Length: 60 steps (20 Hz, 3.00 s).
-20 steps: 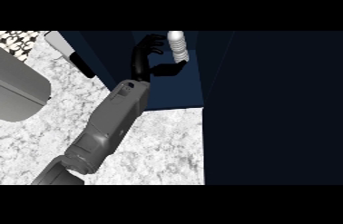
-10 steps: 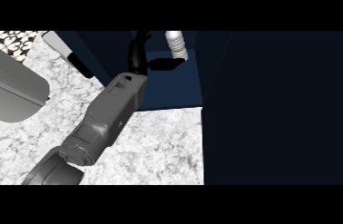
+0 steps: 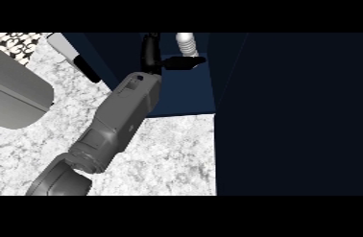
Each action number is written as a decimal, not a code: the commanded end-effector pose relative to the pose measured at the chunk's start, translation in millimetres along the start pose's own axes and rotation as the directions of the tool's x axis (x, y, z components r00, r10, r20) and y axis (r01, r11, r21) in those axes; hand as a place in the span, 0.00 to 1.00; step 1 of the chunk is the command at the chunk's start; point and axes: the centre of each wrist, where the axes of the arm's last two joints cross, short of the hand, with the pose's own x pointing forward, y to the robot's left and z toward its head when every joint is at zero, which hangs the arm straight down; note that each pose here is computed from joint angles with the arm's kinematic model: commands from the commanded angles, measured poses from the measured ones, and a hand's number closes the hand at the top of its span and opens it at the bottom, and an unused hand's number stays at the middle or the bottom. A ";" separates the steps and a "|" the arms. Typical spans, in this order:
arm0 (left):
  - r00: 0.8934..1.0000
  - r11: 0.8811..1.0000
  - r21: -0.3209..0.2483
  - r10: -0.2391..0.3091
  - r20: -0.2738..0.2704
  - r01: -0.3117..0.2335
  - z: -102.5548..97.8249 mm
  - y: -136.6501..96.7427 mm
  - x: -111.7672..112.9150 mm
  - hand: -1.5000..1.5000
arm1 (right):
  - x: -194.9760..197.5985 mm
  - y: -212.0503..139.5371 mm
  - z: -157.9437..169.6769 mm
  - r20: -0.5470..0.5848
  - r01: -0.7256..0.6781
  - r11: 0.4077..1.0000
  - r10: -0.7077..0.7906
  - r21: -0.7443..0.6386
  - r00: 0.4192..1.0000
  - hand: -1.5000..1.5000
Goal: Pick up the bottled water, place it into the cabinet and close the cabinet
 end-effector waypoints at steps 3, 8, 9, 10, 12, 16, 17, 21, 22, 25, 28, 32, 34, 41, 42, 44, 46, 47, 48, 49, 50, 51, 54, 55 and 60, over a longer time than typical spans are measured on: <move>0.997 0.998 -0.011 0.062 0.041 -0.062 4.3 -0.9 -2.0 0.00 | 27.0 25.3 -13.1 0.031 -0.034 0.999 0.033 0.026 0.999 0.00; 0.992 0.994 -0.007 0.107 0.061 -0.106 18.9 -1.4 -9.8 0.00 | 24.0 24.0 -8.8 0.004 -0.024 0.999 0.024 0.027 1.000 0.00; 0.991 0.992 -0.025 0.123 0.061 -0.122 15.8 -5.1 -2.0 0.00 | 24.8 27.7 -11.2 0.024 -0.022 1.000 0.022 0.013 0.999 0.00; 0.988 0.989 -0.027 0.147 0.056 -0.146 17.6 -10.5 4.1 0.00 | 19.6 20.7 -15.6 0.011 -0.041 0.999 0.041 0.025 0.999 0.00; 0.983 0.983 -0.051 0.180 0.031 -0.178 30.3 -9.0 -4.1 0.00 | 24.9 24.7 -13.6 0.022 -0.064 0.998 0.063 0.007 0.998 0.00; 0.975 0.971 -0.091 0.222 -0.008 -0.222 67.2 -13.7 -14.5 0.00 | 21.5 15.7 -10.8 0.013 -0.046 0.999 0.046 -0.019 0.999 0.00; 0.971 0.966 -0.101 0.239 -0.023 -0.240 77.5 -16.0 -16.6 0.00 | 21.8 10.5 -10.8 -0.004 -0.043 0.999 0.043 0.007 0.999 0.00; 0.960 0.953 -0.116 0.280 -0.026 -0.281 115.0 -13.6 -21.7 0.00 | 26.9 26.8 3.5 0.014 -0.055 0.998 0.056 -0.038 0.998 0.00; 0.958 0.950 -0.127 0.285 -0.021 -0.285 122.9 -19.3 -11.4 0.00 | 25.7 20.9 -4.6 -0.007 -0.066 0.997 0.066 -0.046 0.998 0.00; 0.943 0.936 -0.109 0.332 -0.029 -0.333 149.2 -19.0 -10.1 0.00 | 27.6 34.5 -5.9 0.015 -0.045 0.999 0.045 -0.024 0.999 0.00; 0.934 0.927 -0.115 0.356 -0.032 -0.357 180.2 -17.0 -0.3 0.00 | 31.7 33.8 -7.2 0.002 -0.060 0.998 0.060 -0.025 0.998 0.00; 0.919 0.904 -0.169 0.389 -0.057 -0.393 217.1 1.6 -5.0 0.00 | 30.7 26.0 -5.3 0.013 -0.090 0.996 0.090 -0.017 0.996 0.00; 0.909 0.888 -0.196 0.409 -0.080 -0.416 240.2 -16.5 13.3 1.00 | 30.7 21.5 -9.1 -0.008 -0.072 0.997 0.072 0.014 0.997 1.00; 0.919 0.893 -0.218 0.385 -0.086 -0.394 274.3 53.0 5.1 1.00 | 26.0 23.2 -7.7 -0.073 -0.056 0.984 0.069 0.170 0.995 1.00; 0.926 0.894 -0.239 0.371 -0.077 -0.378 270.7 64.7 23.6 1.00 | 30.4 38.7 -10.8 -0.064 -0.042 0.984 0.054 0.173 0.996 1.00; 0.936 0.906 -0.238 0.347 -0.061 -0.351 266.9 90.1 7.4 1.00 | 25.2 36.6 -9.5 -0.072 -0.054 0.982 0.067 0.179 0.995 1.00; 0.937 0.910 -0.224 0.343 -0.069 -0.350 277.1 86.7 18.6 1.00 | 37.3 43.7 -13.3 -0.084 -0.063 0.973 0.083 0.220 0.993 1.00; 0.940 0.914 -0.221 0.331 -0.076 -0.340 281.1 102.5 14.7 1.00 | 27.9 42.0 -12.7 -0.123 -0.065 0.959 0.103 0.277 0.987 1.00; 0.945 0.920 -0.219 0.319 -0.070 -0.326 281.4 112.9 14.7 1.00 | 33.0 39.3 -14.7 -0.135 -0.045 0.946 0.093 0.322 0.987 1.00; 0.947 0.924 -0.209 0.313 -0.073 -0.321 276.2 115.4 13.6 1.00 | 30.9 41.2 -16.3 -0.150 -0.031 0.932 0.091 0.361 0.985 1.00; 0.953 0.927 -0.218 0.295 -0.076 -0.304 276.9 128.9 12.6 1.00 | 31.5 42.9 -14.4 -0.161 -0.005 0.917 0.075 0.399 0.984 1.00; 0.952 0.927 -0.221 0.301 -0.047 -0.304 277.5 136.8 18.9 1.00 | 28.3 42.8 -13.4 -0.153 -0.012 0.910 0.082 0.415 0.985 1.00; 0.951 0.930 -0.199 0.309 -0.026 -0.308 264.9 156.1 27.7 1.00 | 38.5 55.7 -19.3 -0.069 -0.033 0.899 0.070 0.436 0.995 1.00; 0.951 0.929 -0.209 0.306 -0.031 -0.306 261.8 167.3 31.9 1.00 | 36.4 55.5 -19.8 -0.073 -0.024 0.901 0.062 0.434 0.995 1.00; 0.931 0.914 -0.179 0.363 -0.039 -0.364 265.7 188.8 43.1 0.00 | 41.2 65.5 -23.6 -0.045 -0.050 0.868 0.083 0.495 0.996 1.00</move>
